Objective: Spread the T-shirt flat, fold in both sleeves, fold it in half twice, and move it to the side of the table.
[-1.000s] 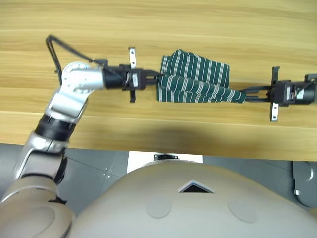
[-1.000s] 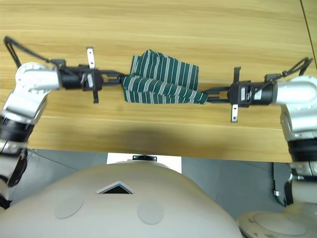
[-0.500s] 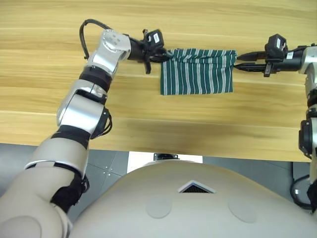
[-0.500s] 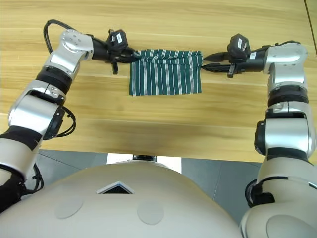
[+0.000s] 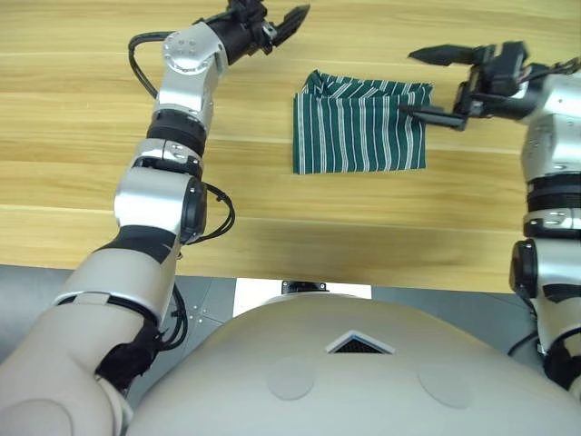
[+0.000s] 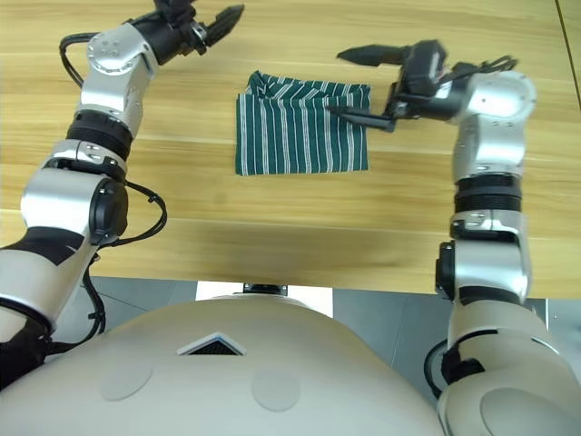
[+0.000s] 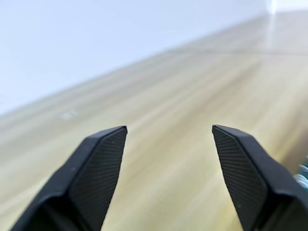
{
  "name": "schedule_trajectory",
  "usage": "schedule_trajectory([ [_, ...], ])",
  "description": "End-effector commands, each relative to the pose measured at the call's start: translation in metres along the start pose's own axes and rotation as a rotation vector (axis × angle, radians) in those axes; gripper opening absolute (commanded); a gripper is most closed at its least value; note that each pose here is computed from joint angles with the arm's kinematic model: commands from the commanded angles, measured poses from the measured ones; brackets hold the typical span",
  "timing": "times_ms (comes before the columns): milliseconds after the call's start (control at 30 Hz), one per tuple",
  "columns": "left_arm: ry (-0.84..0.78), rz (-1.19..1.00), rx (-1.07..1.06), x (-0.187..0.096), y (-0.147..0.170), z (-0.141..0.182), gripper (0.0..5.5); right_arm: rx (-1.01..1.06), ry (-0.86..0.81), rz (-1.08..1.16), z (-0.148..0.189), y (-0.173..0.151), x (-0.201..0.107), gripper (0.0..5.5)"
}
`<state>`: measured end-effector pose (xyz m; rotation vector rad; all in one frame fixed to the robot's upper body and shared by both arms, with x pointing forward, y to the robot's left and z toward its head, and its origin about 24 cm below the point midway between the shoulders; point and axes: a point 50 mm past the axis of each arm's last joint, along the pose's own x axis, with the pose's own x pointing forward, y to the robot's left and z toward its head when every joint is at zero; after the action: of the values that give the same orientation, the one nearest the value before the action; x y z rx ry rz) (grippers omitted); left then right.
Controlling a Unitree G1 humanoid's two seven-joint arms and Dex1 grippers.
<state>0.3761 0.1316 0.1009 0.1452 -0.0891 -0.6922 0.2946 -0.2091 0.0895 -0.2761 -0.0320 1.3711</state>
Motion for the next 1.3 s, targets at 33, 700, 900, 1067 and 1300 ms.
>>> schedule_trajectory([
  [33, -0.158, 0.091, -0.052, -0.022, 0.007, 0.01, 3.14, 0.148, 0.19, -0.033, -0.045, 0.001, 0.017, 3.52],
  [700, -0.299, 0.356, -0.148, -0.151, -0.017, 0.008, 3.14, 0.534, 0.968, -1.435, -0.132, 0.08, -0.177, 3.52],
  [900, -0.308, 0.426, -0.219, -0.155, -0.016, -0.002, 3.14, 0.437, 0.755, -1.66, -0.108, 0.045, -0.181, 3.52],
  [1067, -0.294, 0.528, -0.111, -0.146, -0.015, -0.008, 3.14, -0.003, 0.327, -1.504, -0.05, -0.029, -0.126, 3.52],
  [1300, -0.287, 0.64, 0.075, -0.141, -0.012, -0.01, 3.14, -0.088, 0.07, -1.341, -0.047, -0.035, -0.043, 3.52],
])
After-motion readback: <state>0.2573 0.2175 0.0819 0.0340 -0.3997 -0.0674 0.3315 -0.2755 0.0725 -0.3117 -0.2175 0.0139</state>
